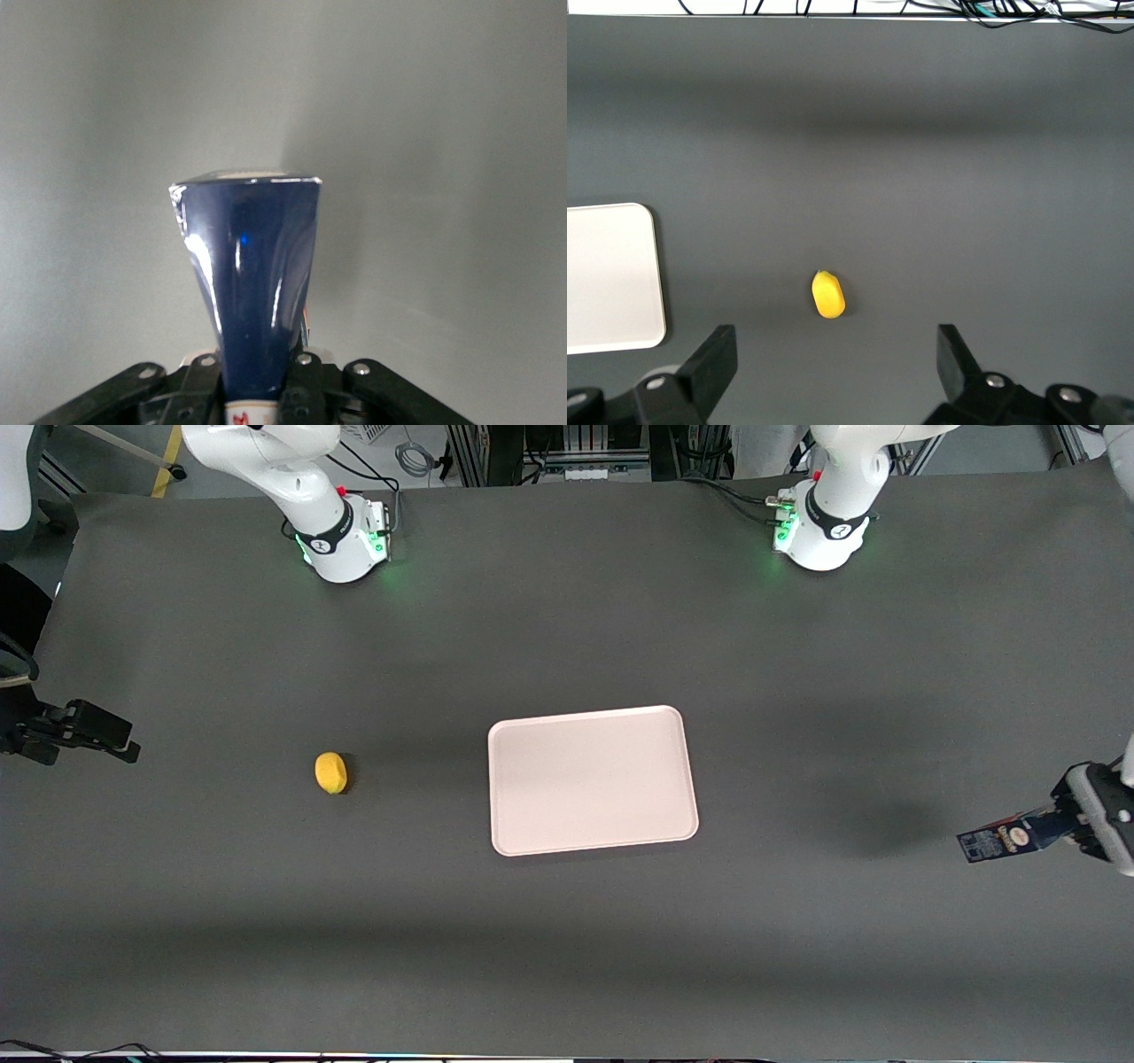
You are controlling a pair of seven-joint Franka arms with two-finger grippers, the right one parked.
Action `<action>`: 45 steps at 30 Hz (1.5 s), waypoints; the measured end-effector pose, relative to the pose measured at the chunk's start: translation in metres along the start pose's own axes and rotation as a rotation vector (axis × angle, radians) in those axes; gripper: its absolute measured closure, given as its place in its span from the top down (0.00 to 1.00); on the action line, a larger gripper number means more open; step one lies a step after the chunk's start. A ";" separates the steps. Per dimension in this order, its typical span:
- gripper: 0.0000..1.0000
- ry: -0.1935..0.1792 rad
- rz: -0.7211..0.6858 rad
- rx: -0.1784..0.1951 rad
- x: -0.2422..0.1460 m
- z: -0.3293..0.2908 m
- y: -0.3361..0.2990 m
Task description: Place cookie box on tray
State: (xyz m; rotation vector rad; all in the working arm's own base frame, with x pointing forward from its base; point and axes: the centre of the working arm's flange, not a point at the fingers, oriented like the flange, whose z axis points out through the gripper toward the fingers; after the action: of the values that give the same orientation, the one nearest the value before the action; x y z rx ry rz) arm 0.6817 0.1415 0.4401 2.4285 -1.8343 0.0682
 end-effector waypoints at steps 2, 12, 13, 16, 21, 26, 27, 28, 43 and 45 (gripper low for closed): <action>0.22 -0.004 -0.016 -0.002 0.006 -0.025 0.004; 0.22 -0.065 -0.041 0.001 0.018 -0.112 0.032; 0.22 -0.066 -0.050 0.002 0.020 -0.116 0.034; 0.22 -0.061 -0.097 0.003 0.028 -0.120 0.036; 0.22 -0.042 -0.233 -0.015 0.063 -0.114 0.041; 0.22 -0.023 -0.404 -0.044 0.112 -0.107 0.052; 0.22 -0.018 -0.445 -0.049 0.123 -0.106 0.055; 0.22 -0.014 -0.483 -0.054 0.135 -0.106 0.058; 0.22 -0.040 -1.084 -0.060 0.297 -0.102 0.134; 0.22 -0.050 -1.158 -0.055 0.317 -0.098 0.148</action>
State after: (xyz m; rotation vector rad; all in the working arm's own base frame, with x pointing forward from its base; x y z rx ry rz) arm 0.6290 -0.1919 0.5745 3.0130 -0.2094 -0.1287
